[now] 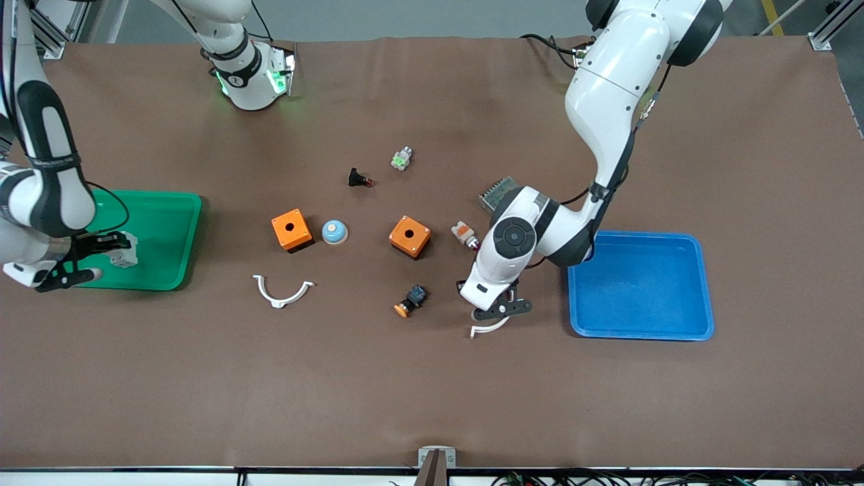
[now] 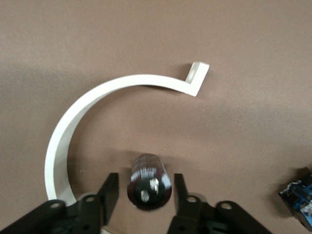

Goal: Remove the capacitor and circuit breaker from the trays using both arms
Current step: 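Carry the capacitor beside the white arc while the right gripper lifts the breaker, then release the capacitor and withdraw the left gripper while the right gripper carries the breaker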

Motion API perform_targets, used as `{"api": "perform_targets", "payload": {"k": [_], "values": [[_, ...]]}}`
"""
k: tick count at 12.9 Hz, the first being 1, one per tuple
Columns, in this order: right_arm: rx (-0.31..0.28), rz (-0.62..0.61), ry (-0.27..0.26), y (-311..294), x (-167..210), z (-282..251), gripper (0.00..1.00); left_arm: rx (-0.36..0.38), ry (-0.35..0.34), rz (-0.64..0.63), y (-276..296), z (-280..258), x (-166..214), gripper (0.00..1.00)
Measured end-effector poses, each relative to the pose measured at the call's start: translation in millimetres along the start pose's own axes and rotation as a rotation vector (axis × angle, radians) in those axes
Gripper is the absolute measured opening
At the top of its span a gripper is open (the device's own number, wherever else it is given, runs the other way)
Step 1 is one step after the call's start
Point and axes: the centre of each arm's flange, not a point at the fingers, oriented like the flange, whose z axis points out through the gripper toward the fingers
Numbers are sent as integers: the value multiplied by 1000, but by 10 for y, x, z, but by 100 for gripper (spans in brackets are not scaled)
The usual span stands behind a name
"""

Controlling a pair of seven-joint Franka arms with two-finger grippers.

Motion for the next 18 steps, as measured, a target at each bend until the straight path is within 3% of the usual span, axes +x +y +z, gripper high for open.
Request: {"api": "perform_targets", "payload": {"k": [3, 4, 7, 11, 15, 18], "values": [[-28, -58, 81, -535, 416, -883, 40, -12, 45, 3, 32, -337, 153, 94], [-46, -63, 101, -794, 569, -1039, 40, -9, 54, -8, -10, -577, 242, 100], [-72, -42, 120, -1721, 966, -1164, 40, 4, 85, -85, -447, -1520, 628, 100], [-21, 82, 132, -3201, 1332, -994, 40, 43, 85, -122, -1521, -2742, 1034, 100], [-37, 195, 142, -4550, 1503, -643, 40, 95, 22, -65, -2476, -3594, 1029, 100], [-46, 186, 139, -4843, 1662, -297, 40, 108, 1, -14, -3016, -4048, 909, 100]]}}
